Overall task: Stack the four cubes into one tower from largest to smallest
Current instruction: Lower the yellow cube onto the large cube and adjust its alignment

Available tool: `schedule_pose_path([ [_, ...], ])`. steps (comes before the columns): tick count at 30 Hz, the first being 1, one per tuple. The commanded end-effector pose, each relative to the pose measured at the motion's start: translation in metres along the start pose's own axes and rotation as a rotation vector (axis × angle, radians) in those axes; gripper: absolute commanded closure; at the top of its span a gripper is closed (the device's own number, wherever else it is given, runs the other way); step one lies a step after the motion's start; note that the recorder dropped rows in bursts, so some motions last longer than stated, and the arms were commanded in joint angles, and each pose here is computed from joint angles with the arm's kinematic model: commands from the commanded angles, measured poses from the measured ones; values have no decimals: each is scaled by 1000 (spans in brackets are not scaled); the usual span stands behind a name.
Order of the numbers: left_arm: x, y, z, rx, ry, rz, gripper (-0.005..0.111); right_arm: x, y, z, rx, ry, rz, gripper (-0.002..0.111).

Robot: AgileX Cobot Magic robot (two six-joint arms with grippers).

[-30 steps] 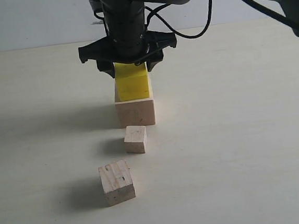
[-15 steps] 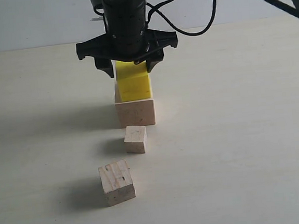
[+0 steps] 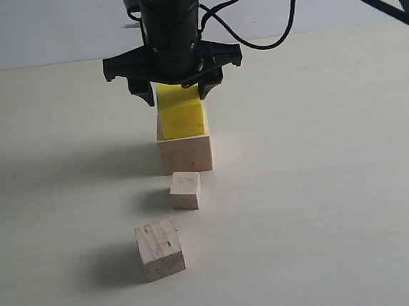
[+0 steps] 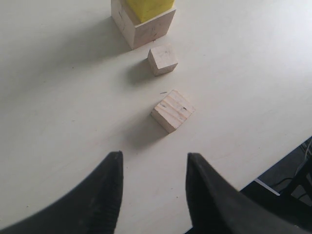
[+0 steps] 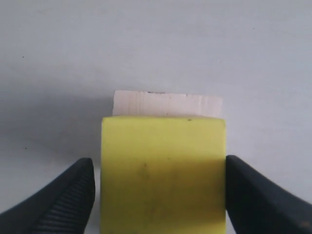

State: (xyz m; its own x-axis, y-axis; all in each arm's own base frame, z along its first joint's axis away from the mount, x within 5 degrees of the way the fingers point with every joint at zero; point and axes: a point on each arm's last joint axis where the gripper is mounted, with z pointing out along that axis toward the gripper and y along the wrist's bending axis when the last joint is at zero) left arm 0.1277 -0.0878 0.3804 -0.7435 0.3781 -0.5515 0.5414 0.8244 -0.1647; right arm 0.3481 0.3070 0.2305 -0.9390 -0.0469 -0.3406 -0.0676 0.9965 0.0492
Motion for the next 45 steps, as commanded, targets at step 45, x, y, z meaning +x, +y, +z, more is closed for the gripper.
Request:
schedule_pose_path([
  [45,1,-1,0,5,-6,5,65,-12,0,7,6,-104,30,39],
])
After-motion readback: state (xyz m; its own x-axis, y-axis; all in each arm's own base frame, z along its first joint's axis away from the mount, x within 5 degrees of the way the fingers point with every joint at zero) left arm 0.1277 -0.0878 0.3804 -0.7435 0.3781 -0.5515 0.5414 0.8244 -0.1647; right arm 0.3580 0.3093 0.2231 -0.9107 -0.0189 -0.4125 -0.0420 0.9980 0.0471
